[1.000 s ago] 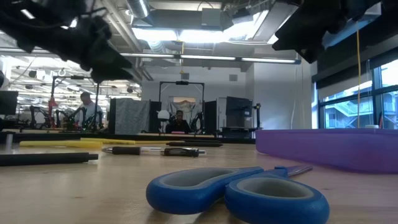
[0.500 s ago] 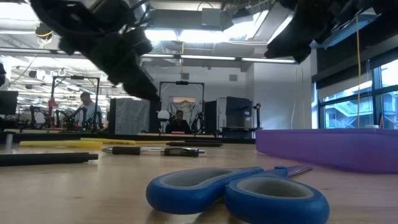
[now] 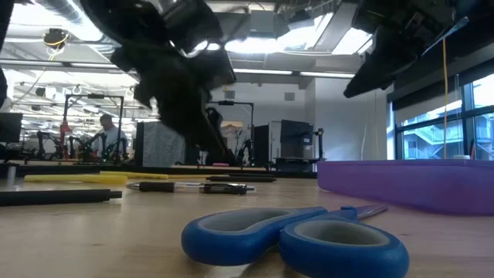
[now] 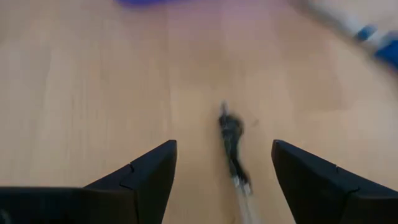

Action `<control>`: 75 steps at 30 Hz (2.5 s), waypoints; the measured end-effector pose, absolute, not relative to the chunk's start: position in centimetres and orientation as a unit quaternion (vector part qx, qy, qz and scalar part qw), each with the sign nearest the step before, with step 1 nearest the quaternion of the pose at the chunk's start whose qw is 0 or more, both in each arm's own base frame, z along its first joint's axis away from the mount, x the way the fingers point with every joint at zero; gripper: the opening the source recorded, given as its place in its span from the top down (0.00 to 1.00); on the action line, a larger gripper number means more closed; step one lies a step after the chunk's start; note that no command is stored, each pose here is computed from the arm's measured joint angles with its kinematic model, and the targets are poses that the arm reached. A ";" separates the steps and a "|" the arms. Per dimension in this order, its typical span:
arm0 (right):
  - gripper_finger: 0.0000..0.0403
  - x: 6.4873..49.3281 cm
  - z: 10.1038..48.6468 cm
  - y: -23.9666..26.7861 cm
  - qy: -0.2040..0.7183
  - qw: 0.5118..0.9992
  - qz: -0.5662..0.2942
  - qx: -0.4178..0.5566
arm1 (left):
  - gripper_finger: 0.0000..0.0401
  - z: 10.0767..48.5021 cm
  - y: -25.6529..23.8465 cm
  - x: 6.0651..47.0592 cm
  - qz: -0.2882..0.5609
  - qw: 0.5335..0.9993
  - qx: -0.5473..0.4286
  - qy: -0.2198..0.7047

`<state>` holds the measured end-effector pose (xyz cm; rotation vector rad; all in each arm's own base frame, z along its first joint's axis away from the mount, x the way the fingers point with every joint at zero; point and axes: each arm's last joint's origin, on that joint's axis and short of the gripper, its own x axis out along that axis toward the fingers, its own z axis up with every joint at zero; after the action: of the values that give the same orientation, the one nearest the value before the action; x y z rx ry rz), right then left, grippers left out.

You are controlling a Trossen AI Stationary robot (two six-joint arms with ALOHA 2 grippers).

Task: Pick & place school supplies into a supply box
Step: Put the black pen into the supply box

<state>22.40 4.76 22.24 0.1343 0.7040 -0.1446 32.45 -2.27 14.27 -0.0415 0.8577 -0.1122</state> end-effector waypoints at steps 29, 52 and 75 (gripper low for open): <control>0.71 22.7 22.6 4.8 0.324 0.941 -0.067 0.072 | 0.91 11.6 -4.9 33.2 -0.044 0.889 0.025 0.456; 0.71 24.4 24.9 5.8 0.187 0.978 0.076 -0.049 | 0.94 21.8 -5.1 34.5 -0.060 0.988 0.035 0.137; 0.24 24.8 26.4 6.2 0.103 0.989 0.085 -0.062 | 0.94 24.1 -5.6 34.8 -0.088 0.995 0.034 0.017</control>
<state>24.77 6.23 26.43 -0.1254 0.2076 0.1704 34.83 -5.55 24.13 0.0691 0.0332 -0.1756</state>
